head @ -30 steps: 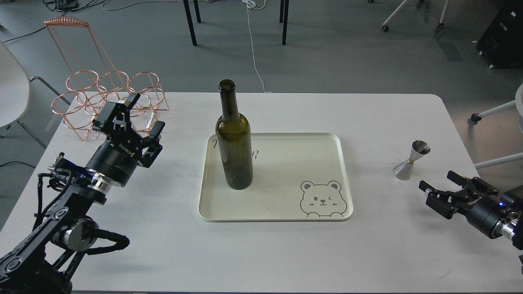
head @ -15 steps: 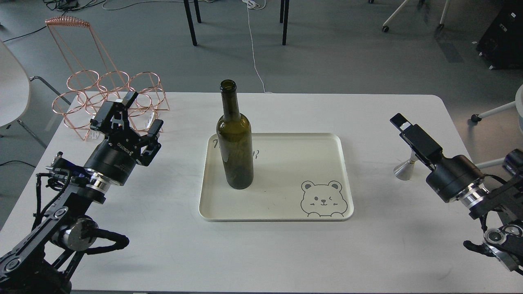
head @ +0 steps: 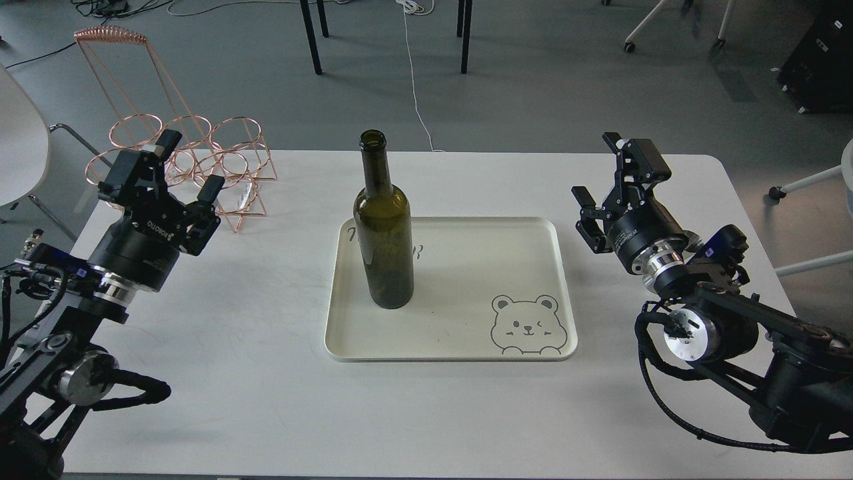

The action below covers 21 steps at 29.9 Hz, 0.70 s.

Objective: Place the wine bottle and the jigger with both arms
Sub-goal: 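Raise the right gripper and swing the left gripper toward the bottle, then close the left gripper around the neck of the green wine bottle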

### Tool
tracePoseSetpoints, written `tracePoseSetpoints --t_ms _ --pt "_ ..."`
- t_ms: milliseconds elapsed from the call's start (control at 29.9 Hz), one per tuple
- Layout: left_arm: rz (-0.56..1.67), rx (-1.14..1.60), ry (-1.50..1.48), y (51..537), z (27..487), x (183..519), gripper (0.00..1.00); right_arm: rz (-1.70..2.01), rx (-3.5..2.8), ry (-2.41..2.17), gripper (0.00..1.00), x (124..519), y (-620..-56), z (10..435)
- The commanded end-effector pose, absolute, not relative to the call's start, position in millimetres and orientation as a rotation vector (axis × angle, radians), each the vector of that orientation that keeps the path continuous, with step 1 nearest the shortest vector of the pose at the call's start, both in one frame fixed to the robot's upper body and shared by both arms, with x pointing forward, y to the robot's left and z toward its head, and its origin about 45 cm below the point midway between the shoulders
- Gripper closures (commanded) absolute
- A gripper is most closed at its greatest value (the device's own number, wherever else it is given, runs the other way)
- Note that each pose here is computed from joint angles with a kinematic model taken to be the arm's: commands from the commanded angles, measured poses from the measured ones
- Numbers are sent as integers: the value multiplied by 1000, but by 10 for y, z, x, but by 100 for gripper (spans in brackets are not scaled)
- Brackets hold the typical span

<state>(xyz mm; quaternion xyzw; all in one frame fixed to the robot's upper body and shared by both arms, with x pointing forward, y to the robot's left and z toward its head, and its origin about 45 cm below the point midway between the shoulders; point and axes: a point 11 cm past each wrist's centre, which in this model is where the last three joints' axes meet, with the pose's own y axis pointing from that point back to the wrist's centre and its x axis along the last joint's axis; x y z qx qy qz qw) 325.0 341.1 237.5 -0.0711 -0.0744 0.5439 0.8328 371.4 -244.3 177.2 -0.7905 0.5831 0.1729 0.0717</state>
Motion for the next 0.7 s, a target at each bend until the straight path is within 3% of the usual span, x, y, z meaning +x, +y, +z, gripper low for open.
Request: tracePoseSetpoints --t_ms 0,234,401,668 --pt "1018 -10 -354 3290 2621 3181 2 608 -2390 1632 1 3656 -2458 1688" --pt "663 342 -855 2879 2864 2990 2 626 -2405 1637 1 3627 -2589 1572" --pt "492 588 -1178 2819 2935 3128 2 629 -2413 1653 1 3582 -2637 1525" --pt "354 623 -1337 2514 2968 3291 2 631 -2420 1652 1 3563 -2627 1505"
